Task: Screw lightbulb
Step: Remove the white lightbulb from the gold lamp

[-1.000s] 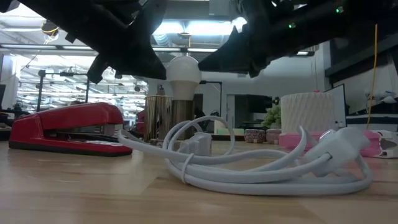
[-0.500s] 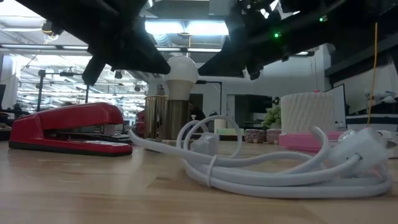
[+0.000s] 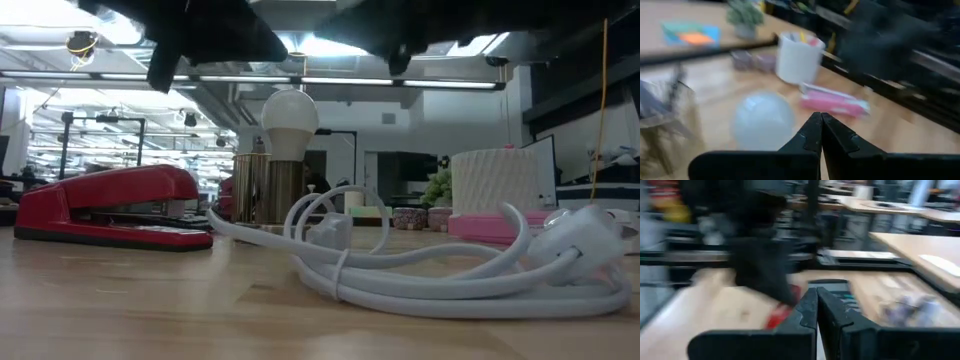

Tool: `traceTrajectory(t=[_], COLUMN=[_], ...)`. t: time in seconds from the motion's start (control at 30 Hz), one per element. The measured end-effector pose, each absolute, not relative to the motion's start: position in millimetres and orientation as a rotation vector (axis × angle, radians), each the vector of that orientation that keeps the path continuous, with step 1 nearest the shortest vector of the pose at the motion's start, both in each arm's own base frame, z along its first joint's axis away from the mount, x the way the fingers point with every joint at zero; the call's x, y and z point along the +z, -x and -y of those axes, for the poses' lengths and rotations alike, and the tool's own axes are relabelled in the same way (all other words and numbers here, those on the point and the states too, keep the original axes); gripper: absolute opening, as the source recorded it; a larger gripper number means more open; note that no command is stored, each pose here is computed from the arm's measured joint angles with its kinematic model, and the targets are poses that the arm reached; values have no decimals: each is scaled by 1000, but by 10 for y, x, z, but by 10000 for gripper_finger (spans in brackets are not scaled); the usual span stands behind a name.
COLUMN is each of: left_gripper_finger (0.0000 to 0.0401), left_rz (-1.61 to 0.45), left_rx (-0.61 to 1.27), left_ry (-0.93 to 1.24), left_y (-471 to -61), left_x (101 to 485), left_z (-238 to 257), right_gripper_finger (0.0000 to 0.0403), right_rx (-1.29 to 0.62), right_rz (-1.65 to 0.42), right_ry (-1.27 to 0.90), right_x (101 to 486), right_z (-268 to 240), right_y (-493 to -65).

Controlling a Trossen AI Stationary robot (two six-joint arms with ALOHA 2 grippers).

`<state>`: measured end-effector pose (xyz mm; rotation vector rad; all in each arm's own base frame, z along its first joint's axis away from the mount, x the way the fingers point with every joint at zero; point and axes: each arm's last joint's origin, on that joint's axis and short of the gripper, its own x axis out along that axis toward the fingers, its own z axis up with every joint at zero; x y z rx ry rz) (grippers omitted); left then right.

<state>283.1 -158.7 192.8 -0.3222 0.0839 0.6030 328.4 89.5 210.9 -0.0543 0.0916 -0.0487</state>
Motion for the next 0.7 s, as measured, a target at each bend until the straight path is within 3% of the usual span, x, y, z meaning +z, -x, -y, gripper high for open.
traceTrajectory(t=[0.3, 0.7], left_gripper_finger=[0, 0], left_rz=[-72, -152], left_rx=[795, 852], left_ry=[216, 250], left_y=[-2904, -2885], left_x=[1891, 1740], left_z=[1318, 1131], right_gripper_finger=[7, 7], right_rx=[11, -141], right_rz=[-227, -266], right_ry=[25, 38], right_x=[1894, 1700], right_z=[-1054, -777], right_y=[-3256, -3384])
